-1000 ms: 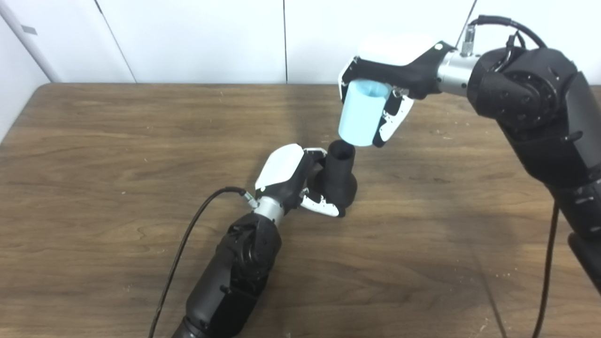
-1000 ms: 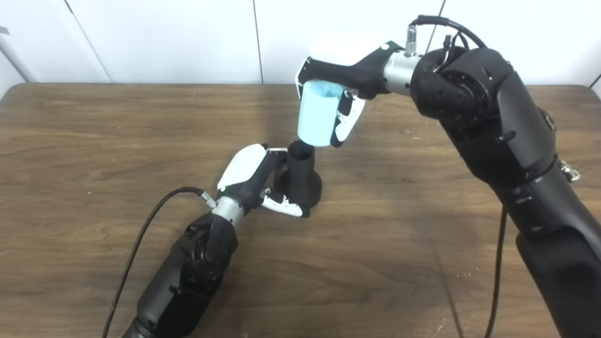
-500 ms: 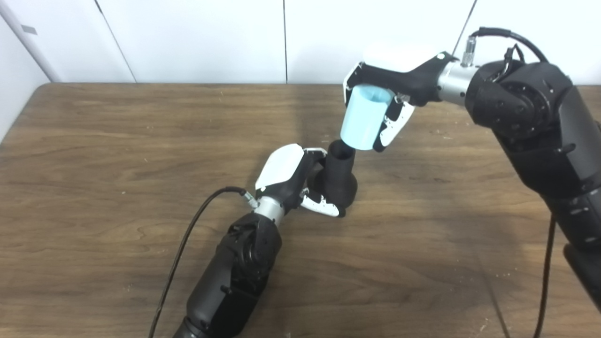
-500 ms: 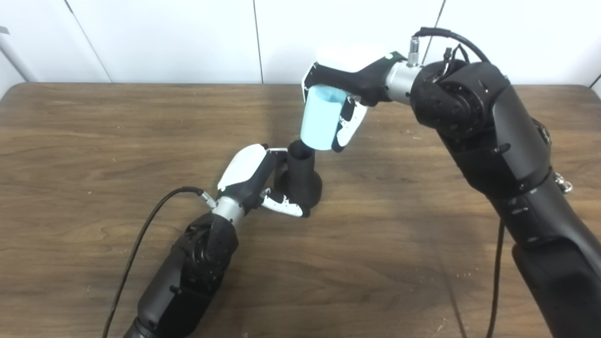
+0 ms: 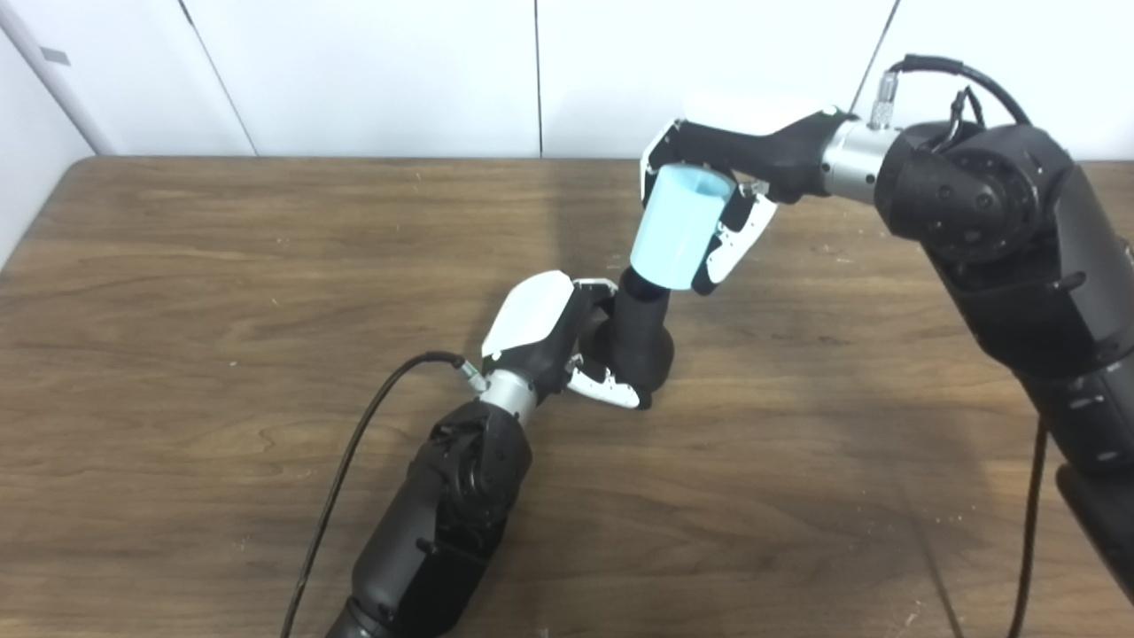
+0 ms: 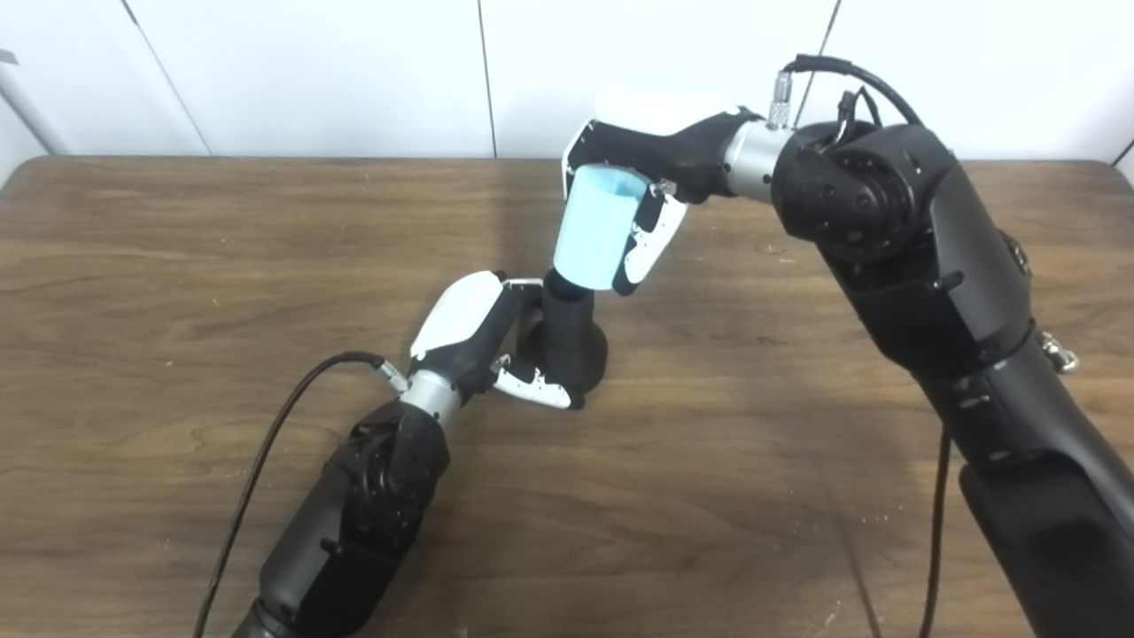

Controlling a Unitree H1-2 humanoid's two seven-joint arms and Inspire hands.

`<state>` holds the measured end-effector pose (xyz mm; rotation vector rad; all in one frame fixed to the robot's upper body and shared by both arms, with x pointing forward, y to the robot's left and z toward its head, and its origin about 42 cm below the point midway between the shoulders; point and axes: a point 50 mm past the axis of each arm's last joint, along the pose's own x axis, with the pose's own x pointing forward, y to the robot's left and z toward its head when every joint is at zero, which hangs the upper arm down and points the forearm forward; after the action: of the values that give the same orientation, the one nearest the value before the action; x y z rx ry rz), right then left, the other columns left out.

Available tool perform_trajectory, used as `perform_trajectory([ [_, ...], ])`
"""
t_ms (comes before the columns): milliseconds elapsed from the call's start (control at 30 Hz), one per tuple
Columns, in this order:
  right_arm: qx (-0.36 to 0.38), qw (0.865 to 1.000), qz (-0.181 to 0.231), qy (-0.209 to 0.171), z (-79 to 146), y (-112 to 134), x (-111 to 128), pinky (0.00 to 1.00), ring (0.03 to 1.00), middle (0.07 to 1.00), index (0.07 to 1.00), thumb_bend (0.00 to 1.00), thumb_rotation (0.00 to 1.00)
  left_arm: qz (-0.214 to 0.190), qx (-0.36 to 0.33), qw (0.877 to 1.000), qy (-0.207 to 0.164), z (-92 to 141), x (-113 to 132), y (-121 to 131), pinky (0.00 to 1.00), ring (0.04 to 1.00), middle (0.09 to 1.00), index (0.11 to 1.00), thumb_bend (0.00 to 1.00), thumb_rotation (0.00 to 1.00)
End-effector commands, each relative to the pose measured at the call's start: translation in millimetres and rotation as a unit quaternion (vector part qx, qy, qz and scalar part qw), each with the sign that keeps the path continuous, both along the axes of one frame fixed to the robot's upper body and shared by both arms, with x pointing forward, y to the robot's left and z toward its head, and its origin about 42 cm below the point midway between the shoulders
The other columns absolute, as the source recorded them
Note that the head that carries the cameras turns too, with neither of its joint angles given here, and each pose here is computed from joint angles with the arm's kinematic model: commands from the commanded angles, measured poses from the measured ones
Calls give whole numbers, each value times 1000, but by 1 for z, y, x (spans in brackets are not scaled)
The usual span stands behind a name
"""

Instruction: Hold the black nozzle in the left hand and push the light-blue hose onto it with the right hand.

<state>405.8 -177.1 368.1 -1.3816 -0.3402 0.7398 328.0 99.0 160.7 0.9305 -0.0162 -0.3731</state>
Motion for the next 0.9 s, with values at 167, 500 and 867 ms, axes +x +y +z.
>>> perform_trajectory([
  [167,6,999,-6,-33,24,-5,0,302,459,487,489,500,0,-4,33,991,130,-50,-19,10,1000,783,637,482,515,37],
  [500,-11,999,4,-40,21,0,-3,312,473,474,484,501,0,-1,34,991,130,-51,-18,10,1000,789,649,482,516,38],
  [867,-4,999,16,-37,20,12,-8,330,476,466,467,502,0,-2,29,991,130,-48,-18,7,1000,793,669,482,516,38],
])
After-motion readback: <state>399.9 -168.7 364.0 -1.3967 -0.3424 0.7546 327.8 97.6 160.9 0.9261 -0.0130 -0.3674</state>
